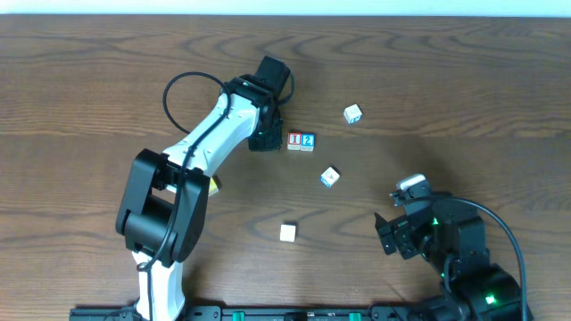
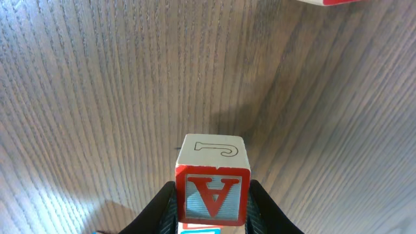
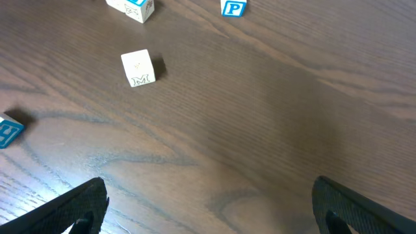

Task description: Spell out Ai2

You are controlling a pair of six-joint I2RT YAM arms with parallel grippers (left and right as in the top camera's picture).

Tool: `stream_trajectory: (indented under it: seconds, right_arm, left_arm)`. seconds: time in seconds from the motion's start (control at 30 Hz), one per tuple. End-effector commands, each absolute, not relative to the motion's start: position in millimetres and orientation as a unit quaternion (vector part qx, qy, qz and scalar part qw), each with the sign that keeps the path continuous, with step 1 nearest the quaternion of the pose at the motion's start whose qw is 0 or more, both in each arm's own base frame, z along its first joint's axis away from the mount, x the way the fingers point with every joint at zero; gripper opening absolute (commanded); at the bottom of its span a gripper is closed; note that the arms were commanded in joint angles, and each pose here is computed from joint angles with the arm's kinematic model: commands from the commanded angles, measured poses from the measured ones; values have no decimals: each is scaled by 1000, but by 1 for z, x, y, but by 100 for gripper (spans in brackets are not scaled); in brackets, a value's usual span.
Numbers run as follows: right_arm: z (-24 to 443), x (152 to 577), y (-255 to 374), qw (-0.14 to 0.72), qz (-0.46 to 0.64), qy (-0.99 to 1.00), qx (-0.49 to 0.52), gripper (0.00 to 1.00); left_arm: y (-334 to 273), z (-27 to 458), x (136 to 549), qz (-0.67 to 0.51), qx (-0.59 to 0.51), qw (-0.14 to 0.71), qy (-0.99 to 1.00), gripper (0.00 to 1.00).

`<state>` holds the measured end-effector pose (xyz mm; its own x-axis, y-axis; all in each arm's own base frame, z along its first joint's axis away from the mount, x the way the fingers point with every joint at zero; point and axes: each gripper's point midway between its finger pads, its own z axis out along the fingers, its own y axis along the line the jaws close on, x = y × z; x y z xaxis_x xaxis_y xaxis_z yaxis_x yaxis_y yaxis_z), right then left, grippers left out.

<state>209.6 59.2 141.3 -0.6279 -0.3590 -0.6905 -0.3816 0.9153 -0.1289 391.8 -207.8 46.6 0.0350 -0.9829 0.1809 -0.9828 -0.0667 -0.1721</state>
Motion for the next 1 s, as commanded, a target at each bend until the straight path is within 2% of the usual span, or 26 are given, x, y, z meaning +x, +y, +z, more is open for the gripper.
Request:
stream_trajectory:
  seconds: [0.0, 0.97]
  right_arm:
    - [142, 210, 56, 380, 12, 904, -197, 99]
    - [141, 210, 56, 380, 11, 904, -197, 99]
  left_arm:
    - [-207, 46, 395, -118, -736, 23, 666, 6]
    - [-209, 31, 387, -89, -723, 37, 684, 6]
